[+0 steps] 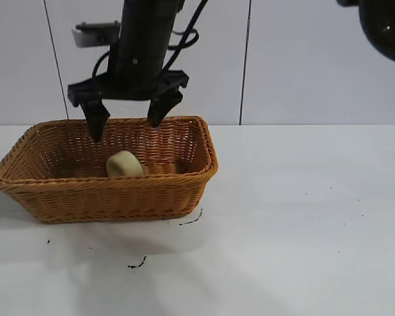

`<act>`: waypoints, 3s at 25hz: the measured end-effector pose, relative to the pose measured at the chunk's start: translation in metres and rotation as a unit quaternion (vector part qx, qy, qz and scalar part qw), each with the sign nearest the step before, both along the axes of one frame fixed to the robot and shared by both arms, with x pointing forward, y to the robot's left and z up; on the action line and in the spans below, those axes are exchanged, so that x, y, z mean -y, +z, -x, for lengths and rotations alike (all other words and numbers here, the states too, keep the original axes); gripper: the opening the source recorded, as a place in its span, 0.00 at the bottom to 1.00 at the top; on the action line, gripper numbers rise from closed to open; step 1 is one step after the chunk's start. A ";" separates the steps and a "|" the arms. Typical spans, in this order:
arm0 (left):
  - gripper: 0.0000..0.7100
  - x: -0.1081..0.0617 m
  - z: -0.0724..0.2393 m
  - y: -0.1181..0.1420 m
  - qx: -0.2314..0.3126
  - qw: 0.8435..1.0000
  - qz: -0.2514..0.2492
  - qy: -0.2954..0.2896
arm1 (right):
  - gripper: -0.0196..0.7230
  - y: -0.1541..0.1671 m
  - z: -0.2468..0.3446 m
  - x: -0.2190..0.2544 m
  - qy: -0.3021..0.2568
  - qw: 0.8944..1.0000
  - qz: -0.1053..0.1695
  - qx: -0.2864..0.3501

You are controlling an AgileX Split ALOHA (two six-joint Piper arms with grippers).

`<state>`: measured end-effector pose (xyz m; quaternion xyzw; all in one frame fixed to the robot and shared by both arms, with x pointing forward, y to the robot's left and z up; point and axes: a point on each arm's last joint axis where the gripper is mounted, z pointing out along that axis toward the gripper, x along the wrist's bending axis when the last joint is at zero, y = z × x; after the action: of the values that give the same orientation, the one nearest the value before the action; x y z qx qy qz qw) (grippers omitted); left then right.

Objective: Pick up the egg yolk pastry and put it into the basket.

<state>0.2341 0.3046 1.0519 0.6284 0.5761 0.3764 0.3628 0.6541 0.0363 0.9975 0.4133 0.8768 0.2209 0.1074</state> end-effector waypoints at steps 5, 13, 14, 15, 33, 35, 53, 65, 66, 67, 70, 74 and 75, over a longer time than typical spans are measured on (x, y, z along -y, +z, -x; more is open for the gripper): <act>0.98 0.000 0.000 0.000 0.000 1.000 0.000 0.000 | 0.94 0.033 -0.016 0.029 -0.046 0.999 -0.006 0.018; 0.98 0.000 0.000 0.000 0.000 1.000 0.000 0.000 | 0.94 0.032 -0.075 0.145 -0.170 0.985 0.010 0.004; 0.98 0.000 0.000 0.000 0.000 1.000 0.000 0.000 | 0.94 0.032 -0.082 0.164 -0.188 0.982 0.010 0.004; 0.98 0.000 0.000 0.000 0.000 1.000 0.000 0.000 | 0.94 0.032 -0.088 0.183 -0.207 0.978 0.010 0.004; 0.98 0.000 0.000 0.000 0.000 1.000 0.000 0.000 | 0.94 0.059 -0.055 0.340 -0.347 0.936 0.018 -0.053; 0.98 0.000 0.000 0.000 0.000 1.000 0.000 0.000 | 0.94 0.066 -0.032 0.340 -0.346 0.935 0.023 -0.070; 0.98 0.000 0.000 0.000 0.000 1.000 0.000 0.000 | 0.94 0.079 0.243 0.336 -0.334 0.937 0.030 -0.098; 0.98 0.000 0.000 0.000 0.000 1.000 0.000 0.000 | 0.94 0.050 0.371 0.329 -0.328 0.932 -0.086 0.128; 0.98 0.000 0.000 0.000 0.000 1.000 0.000 0.000 | 0.94 0.051 0.377 0.329 -0.326 0.929 -0.094 0.149; 0.98 0.000 0.000 0.000 0.000 1.000 0.000 0.000 | 0.94 0.053 0.385 0.329 -0.323 0.924 -0.102 0.175; 0.98 0.000 0.000 0.000 0.000 1.000 0.000 0.000 | 0.94 0.056 0.404 0.329 -0.316 0.910 -0.124 0.239; 0.98 0.000 0.000 0.000 0.000 1.000 0.000 0.000 | 0.94 0.056 0.418 0.329 -0.310 0.898 -0.138 0.280; 0.98 0.000 0.000 0.000 0.000 1.000 0.000 0.000 | 0.94 0.056 0.419 0.329 -0.310 0.898 -0.138 0.280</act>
<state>0.2341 0.3046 1.0519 0.6284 0.5761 0.3764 0.3628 0.2356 -0.2923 1.0532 0.5955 0.5989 0.4019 0.3537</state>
